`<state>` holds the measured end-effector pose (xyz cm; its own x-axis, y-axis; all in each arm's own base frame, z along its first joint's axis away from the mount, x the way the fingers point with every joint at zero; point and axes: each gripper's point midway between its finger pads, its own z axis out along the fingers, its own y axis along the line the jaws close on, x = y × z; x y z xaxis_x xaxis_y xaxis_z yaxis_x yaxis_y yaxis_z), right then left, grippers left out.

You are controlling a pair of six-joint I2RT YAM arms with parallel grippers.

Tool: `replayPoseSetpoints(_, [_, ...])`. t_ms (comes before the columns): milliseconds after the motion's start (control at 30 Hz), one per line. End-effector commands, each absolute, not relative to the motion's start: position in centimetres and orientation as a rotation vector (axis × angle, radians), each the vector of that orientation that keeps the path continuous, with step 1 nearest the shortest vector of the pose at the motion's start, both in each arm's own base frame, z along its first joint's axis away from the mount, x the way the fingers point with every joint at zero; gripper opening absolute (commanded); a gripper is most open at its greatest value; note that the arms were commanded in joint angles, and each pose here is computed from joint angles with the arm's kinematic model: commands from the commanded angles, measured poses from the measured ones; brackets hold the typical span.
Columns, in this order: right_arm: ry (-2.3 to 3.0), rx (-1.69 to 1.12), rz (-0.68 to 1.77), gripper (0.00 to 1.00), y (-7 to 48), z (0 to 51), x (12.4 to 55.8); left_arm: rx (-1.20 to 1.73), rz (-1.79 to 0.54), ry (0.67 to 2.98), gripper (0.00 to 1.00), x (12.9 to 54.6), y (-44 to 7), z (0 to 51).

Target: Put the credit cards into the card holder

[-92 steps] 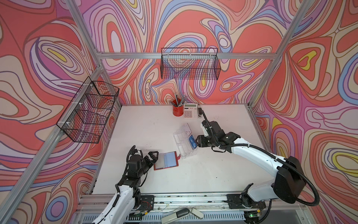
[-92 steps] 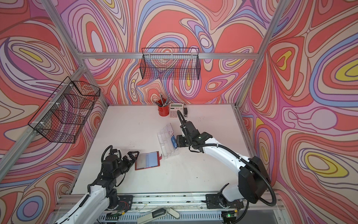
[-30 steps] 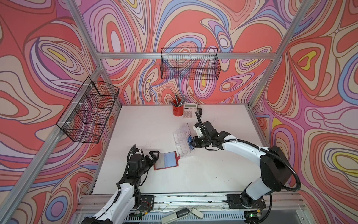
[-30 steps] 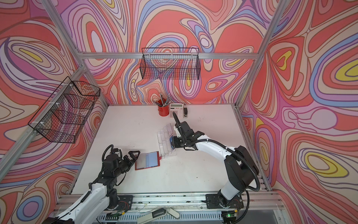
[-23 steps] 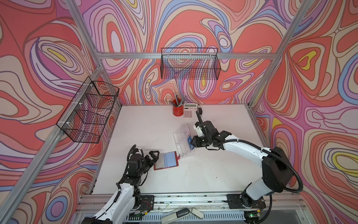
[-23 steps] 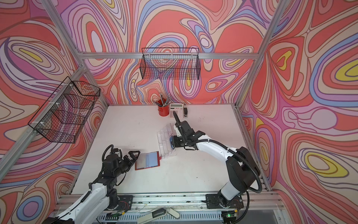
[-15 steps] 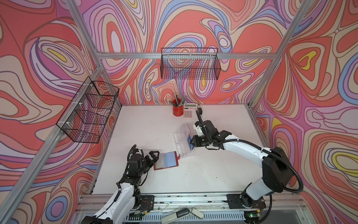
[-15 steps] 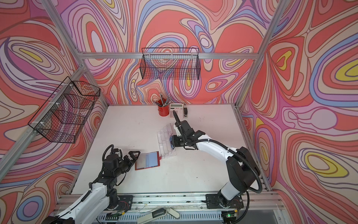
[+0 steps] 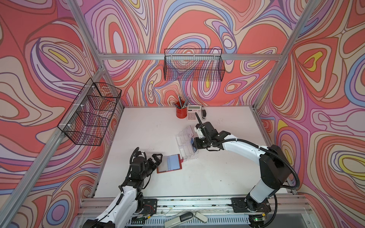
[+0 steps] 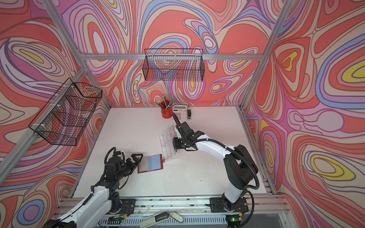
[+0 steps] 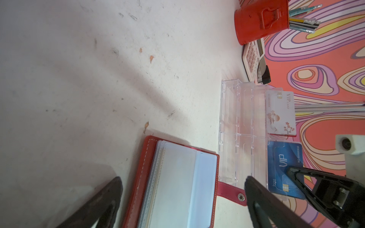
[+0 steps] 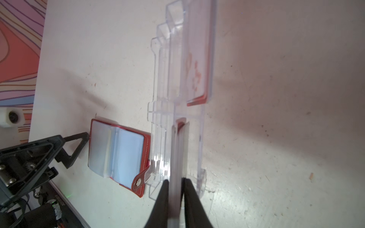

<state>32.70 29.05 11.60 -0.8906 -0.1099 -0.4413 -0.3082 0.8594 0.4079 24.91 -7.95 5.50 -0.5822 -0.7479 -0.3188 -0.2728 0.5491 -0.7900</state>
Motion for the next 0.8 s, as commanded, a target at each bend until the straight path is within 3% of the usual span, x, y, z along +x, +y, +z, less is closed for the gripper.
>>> replayPoseSetpoints(0, [2.615,-0.358,0.551,0.08,28.2,11.8,33.5,-0.790,-0.951,2.099,0.98,25.5,-8.1,6.7])
replayPoseSetpoints(300, [2.615,-0.443,0.525,0.09,28.1,12.0,33.1,-0.791,-0.957,2.100,0.98,25.5,-8.2,6.7])
replayPoseSetpoints(500, [2.635,-0.419,0.619,0.28,28.9,11.4,32.5,-0.789,-0.956,2.098,0.98,25.6,-8.2,6.7])
replayPoseSetpoints(767, [2.665,-0.410,0.733,0.28,30.5,10.3,32.2,-0.794,-0.948,2.106,0.98,25.6,-8.2,6.5])
